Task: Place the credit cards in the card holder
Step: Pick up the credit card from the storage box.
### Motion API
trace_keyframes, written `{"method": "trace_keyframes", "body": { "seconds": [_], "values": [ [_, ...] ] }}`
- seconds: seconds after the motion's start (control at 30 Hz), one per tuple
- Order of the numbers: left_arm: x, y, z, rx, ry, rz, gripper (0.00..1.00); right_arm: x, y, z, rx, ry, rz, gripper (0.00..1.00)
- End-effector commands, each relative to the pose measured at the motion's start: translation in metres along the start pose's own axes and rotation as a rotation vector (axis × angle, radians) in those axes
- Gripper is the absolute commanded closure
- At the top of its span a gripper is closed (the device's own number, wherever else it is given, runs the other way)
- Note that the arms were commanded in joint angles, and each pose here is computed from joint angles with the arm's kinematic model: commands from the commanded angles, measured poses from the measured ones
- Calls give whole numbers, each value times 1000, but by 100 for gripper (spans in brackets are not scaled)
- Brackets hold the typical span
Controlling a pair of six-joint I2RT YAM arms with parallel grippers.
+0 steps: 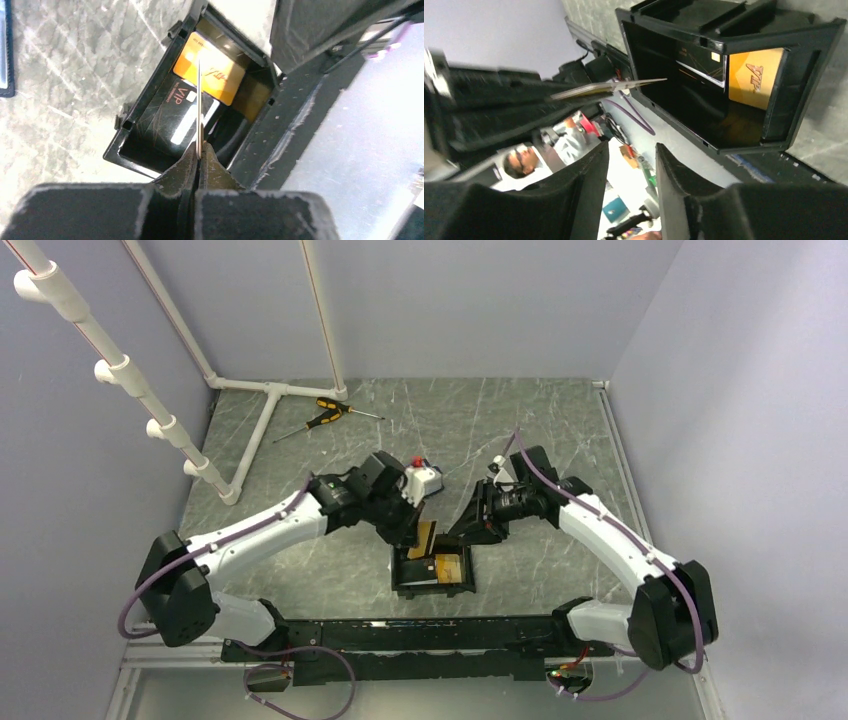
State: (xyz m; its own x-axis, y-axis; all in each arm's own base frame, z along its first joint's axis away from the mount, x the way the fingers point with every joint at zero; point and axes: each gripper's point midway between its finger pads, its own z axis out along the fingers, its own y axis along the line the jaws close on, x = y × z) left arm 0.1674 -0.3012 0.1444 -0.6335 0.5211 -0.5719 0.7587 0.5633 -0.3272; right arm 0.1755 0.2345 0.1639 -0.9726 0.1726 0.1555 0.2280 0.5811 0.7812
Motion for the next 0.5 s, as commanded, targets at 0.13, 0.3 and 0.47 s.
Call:
{"method": "trace_keyframes", "body": {
  "seconds": [0.13,0.3,0.47],
  "values": [
    [-24,-44,-25,510,14,-184,100,9,37,-10,-295,-41,-336,51],
    [-28,-48,-18,558,40,-261,100,16,16,2,-241,-15,-268,45],
    [-30,-44,-15,529,28,-279,100,28,1,7,-186,2,-234,42]
  ]
}}
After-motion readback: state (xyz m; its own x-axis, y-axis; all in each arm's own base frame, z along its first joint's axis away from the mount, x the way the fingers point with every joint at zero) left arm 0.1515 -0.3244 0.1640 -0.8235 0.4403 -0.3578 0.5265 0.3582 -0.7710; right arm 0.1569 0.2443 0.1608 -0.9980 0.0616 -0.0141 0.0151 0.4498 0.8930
